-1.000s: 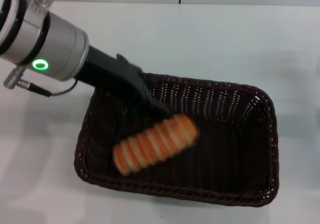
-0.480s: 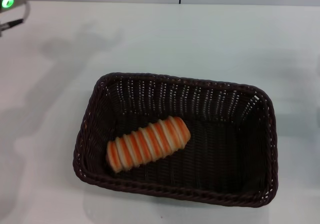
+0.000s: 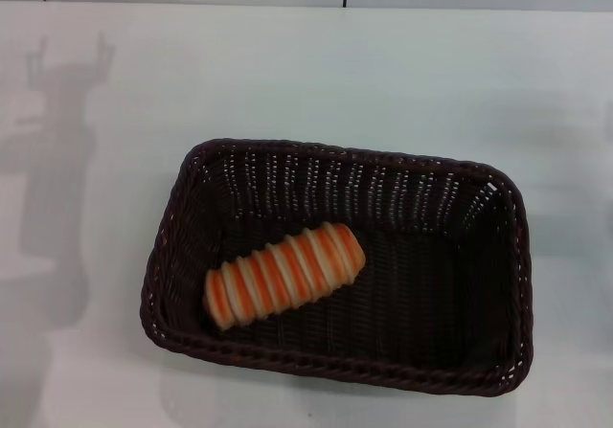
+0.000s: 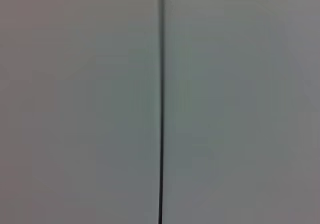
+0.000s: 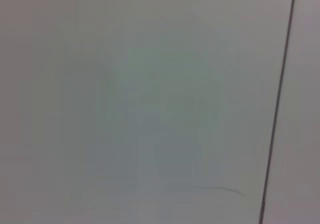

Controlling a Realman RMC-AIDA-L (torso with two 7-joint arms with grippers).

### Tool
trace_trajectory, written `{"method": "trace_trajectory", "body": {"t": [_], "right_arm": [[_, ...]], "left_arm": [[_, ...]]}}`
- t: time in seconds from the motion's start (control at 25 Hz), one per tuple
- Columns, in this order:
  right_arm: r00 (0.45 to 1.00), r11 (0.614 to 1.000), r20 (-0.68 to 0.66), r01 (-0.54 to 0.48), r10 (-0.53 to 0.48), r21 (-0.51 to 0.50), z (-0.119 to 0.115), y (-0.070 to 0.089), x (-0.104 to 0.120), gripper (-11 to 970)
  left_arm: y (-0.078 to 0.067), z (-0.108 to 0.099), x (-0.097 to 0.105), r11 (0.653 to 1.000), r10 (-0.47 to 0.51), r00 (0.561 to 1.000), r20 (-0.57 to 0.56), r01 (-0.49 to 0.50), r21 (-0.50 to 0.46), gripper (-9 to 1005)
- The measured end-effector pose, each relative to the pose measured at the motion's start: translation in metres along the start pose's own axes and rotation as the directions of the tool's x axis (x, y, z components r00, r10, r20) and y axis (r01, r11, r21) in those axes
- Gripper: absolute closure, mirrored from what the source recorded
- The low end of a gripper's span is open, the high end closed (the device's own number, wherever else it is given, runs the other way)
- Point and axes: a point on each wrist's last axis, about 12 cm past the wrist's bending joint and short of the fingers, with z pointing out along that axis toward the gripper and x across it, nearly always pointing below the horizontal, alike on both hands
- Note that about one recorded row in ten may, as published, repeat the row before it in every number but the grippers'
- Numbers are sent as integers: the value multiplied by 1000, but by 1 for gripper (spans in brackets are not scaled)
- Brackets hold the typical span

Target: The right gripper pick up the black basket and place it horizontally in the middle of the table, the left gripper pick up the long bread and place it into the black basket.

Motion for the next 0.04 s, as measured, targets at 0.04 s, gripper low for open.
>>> {"method": "trace_trajectory", "body": {"t": [0.04], "right_arm": [[1000,1000,1,-7,7,10,0,-1,0,616]], "left_arm": [[2,-1,5,999,-32,999,4,32,12,136]]}}
